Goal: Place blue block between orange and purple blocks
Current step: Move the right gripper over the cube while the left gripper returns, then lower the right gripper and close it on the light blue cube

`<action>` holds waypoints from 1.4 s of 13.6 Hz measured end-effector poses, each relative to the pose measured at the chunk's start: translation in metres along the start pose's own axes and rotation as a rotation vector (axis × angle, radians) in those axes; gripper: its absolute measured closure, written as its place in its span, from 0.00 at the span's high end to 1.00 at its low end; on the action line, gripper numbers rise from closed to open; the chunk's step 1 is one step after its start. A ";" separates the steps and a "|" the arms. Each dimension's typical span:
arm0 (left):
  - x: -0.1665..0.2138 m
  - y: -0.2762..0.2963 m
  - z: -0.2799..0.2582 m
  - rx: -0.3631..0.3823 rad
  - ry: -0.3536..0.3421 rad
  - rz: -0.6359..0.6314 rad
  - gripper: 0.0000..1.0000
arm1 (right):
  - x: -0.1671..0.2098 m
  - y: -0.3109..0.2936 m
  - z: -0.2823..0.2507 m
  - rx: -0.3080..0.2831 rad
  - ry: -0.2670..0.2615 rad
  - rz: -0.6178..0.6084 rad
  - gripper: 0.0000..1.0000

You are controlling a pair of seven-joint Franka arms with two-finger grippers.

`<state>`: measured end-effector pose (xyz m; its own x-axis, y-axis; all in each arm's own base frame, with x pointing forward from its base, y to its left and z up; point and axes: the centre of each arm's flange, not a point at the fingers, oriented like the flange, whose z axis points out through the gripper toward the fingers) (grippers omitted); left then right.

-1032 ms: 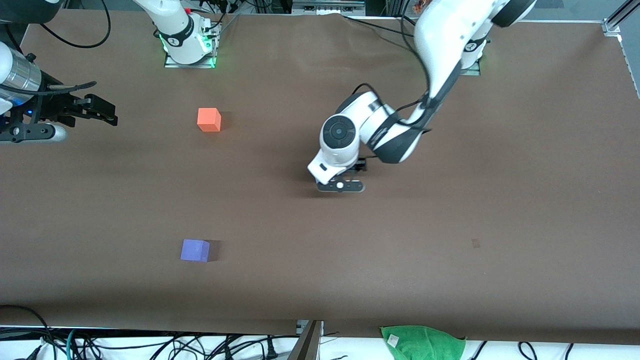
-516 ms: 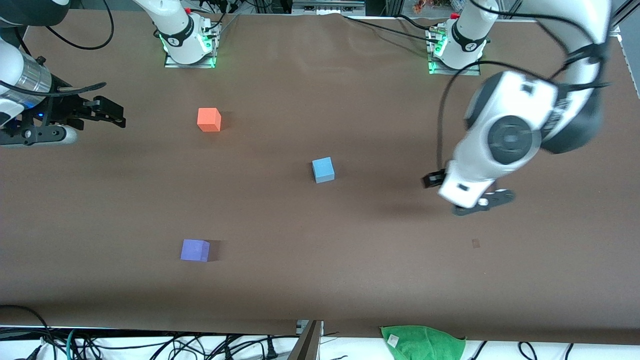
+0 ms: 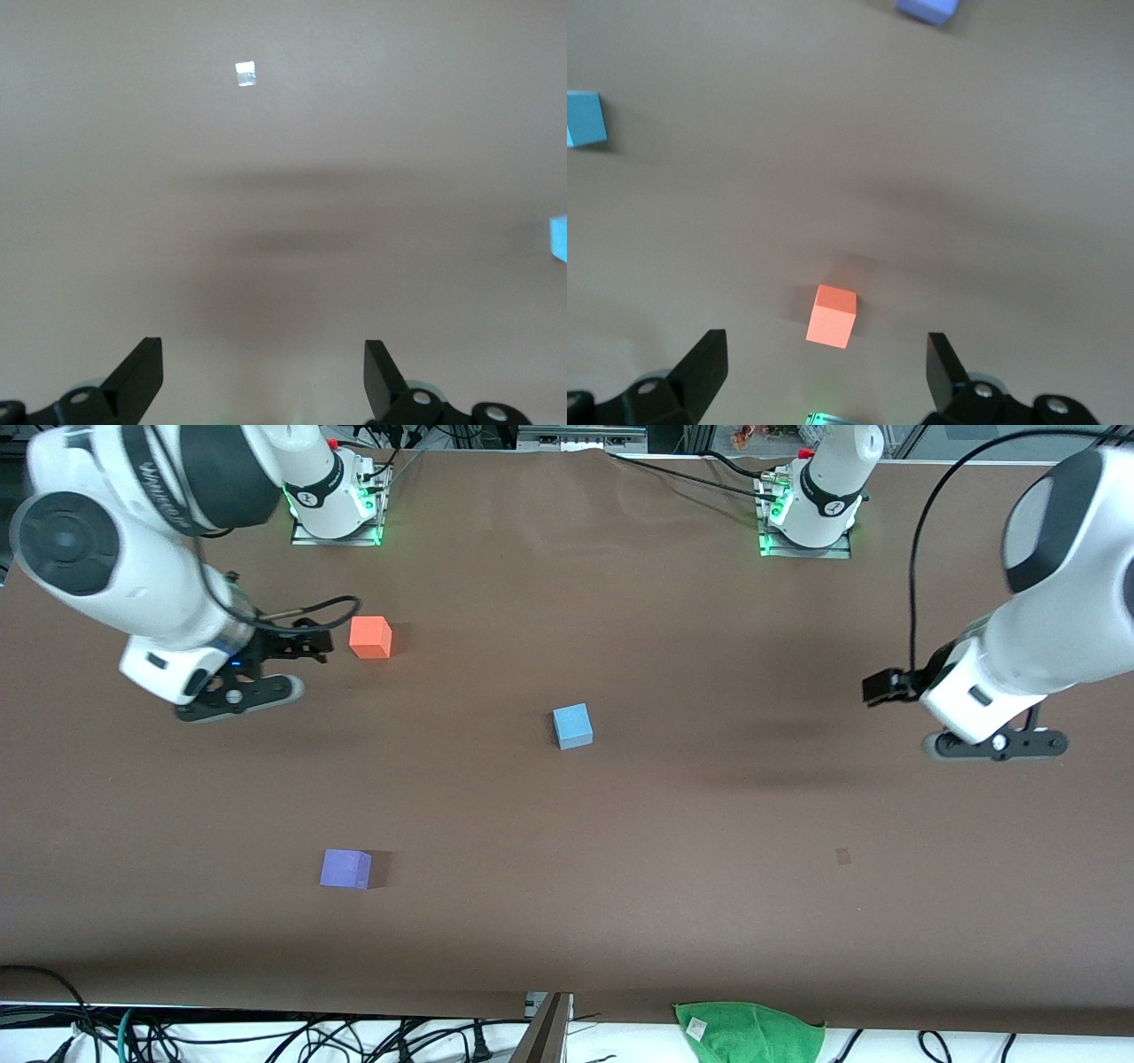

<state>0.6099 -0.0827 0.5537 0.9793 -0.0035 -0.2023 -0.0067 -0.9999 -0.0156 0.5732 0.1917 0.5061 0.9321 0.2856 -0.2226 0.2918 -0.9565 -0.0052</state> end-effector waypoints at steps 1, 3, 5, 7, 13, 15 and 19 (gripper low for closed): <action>-0.004 -0.011 -0.009 -0.031 0.012 -0.004 1.00 | 0.009 -0.015 0.013 0.032 -0.009 -0.019 1.00; -0.014 -0.041 -0.033 -0.079 0.092 -0.039 1.00 | 0.033 -0.056 0.036 0.100 0.038 -0.065 1.00; -0.041 -0.053 -0.045 -0.070 0.149 -0.033 1.00 | 0.057 -0.115 0.068 0.136 0.097 -0.096 1.00; -0.070 -0.033 -0.048 -0.015 0.195 0.015 1.00 | 0.073 -0.192 0.108 0.157 0.162 -0.019 1.00; -0.079 -0.034 -0.035 0.014 0.166 0.025 1.00 | 0.073 -0.339 0.218 0.144 0.286 0.052 1.00; -0.077 -0.037 -0.034 0.014 0.163 0.025 1.00 | 0.077 -0.342 0.232 0.113 0.300 0.028 1.00; -0.077 -0.037 -0.034 0.014 0.163 0.028 1.00 | 0.082 -0.338 0.237 0.075 0.333 0.002 1.00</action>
<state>0.5413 -0.0461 0.6028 0.9985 -0.0351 -0.0414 -0.0362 -0.9990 -0.0261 0.5006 0.5240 0.2583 0.9552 0.2756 0.1075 0.2846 -0.9554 -0.0794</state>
